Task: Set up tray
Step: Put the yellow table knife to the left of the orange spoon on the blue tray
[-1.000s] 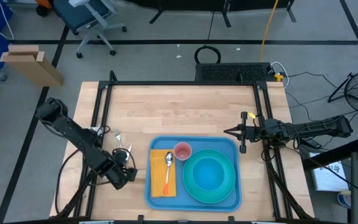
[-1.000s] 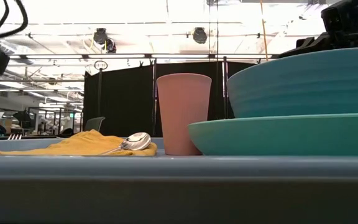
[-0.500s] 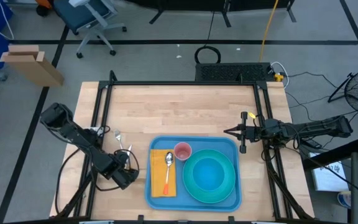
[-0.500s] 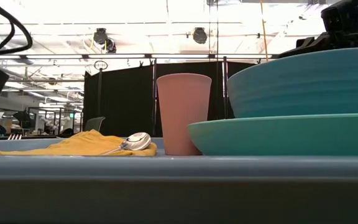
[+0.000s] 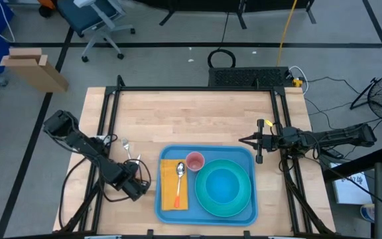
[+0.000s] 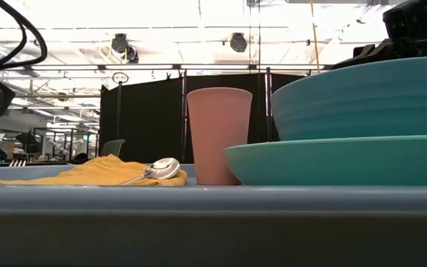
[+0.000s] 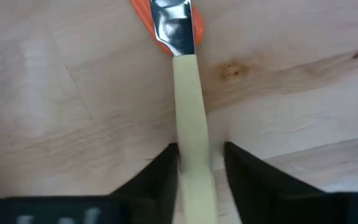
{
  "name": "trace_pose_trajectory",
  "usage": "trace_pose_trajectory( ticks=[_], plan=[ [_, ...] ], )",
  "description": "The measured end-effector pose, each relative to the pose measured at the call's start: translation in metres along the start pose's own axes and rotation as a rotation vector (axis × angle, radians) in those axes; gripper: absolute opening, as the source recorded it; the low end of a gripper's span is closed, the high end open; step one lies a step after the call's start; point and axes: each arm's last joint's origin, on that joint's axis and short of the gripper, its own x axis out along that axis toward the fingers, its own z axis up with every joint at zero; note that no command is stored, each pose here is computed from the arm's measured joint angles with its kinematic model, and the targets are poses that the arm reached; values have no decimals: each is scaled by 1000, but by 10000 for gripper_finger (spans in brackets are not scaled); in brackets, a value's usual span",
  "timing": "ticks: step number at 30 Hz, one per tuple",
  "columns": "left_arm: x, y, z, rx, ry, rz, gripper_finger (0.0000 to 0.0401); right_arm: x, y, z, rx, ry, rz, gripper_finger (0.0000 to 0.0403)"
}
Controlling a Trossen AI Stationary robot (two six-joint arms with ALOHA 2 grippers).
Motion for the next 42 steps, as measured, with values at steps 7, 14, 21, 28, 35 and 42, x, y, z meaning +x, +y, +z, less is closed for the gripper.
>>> trace_pose_trajectory(
  ticks=[7, 14, 21, 28, 35, 42],
  plan=[
    [-1, -1, 2, 26, 10, -16, 61, 0, 0, 0, -1, 0, 0, 0],
    [-20, -5, 1, 50, -72, -87, 61, 0, 0, 0, -3, 1, 0, 0],
    [-61, -20, -4, 76, -152, -88, 61, 0, 0, 0, -3, 1, 0, 0],
    [-95, -38, -11, 117, -199, -133, 61, 0, 0, 0, -10, 1, 1, 0],
    [-99, -74, -12, -18, -181, -209, 61, 0, 0, 0, -6, -1, 0, 0],
    [-83, -124, -14, -10, -120, -323, 61, 0, 0, 0, -2, 2, 1, 0]
  ],
)
